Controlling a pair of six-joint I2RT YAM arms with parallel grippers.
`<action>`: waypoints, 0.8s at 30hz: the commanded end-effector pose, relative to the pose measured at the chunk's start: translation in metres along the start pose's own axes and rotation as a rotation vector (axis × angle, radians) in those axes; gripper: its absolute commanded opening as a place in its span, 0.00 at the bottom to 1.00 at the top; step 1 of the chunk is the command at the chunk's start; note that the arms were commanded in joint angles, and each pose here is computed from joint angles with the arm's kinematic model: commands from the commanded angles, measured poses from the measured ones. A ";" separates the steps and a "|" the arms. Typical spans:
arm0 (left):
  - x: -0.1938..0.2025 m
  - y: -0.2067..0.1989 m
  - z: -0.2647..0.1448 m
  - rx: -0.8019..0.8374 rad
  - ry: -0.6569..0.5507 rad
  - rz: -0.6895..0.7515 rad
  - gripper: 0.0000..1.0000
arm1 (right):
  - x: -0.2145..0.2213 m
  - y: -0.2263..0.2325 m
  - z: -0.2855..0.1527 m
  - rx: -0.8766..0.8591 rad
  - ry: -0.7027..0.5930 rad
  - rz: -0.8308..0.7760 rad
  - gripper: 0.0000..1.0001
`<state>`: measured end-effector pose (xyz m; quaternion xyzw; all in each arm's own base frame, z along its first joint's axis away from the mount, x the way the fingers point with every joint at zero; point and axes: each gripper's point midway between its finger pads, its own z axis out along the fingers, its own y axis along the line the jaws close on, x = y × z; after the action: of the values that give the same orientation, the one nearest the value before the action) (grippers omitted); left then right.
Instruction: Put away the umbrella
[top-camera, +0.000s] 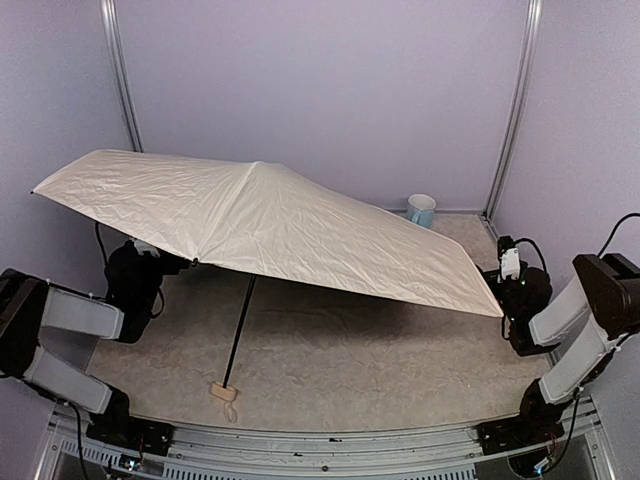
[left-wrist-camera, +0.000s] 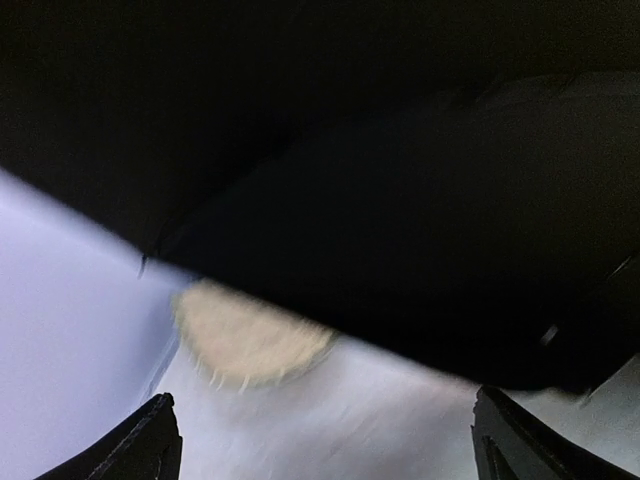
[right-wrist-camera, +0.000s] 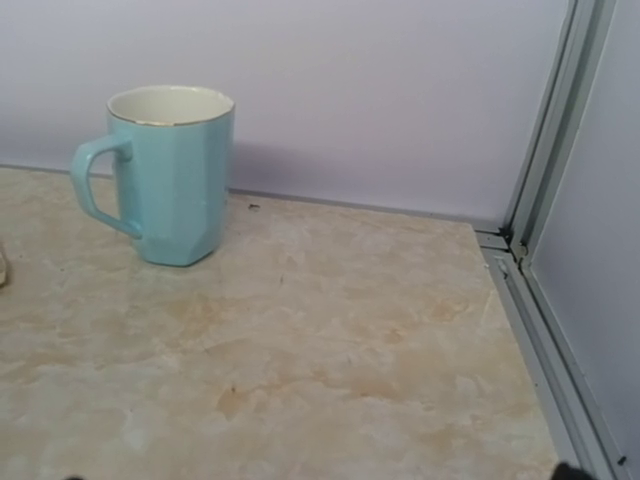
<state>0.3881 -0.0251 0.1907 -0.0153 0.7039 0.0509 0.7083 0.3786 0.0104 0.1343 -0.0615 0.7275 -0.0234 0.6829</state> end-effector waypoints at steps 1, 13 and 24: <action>-0.031 -0.029 -0.021 -0.034 -0.023 0.046 0.97 | -0.010 -0.006 0.002 0.012 -0.035 0.010 1.00; -0.012 -0.202 -0.134 0.580 0.249 -0.079 0.98 | -0.011 -0.006 0.002 0.012 -0.037 0.011 1.00; 0.053 -0.218 -0.125 0.581 0.430 -0.025 0.69 | -0.010 -0.006 0.002 0.013 -0.035 0.010 1.00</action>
<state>0.2798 -0.2443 0.1364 0.1686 0.8080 -0.1592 0.5416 0.3786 0.0097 0.1343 -0.0592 0.7277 -0.0210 0.6830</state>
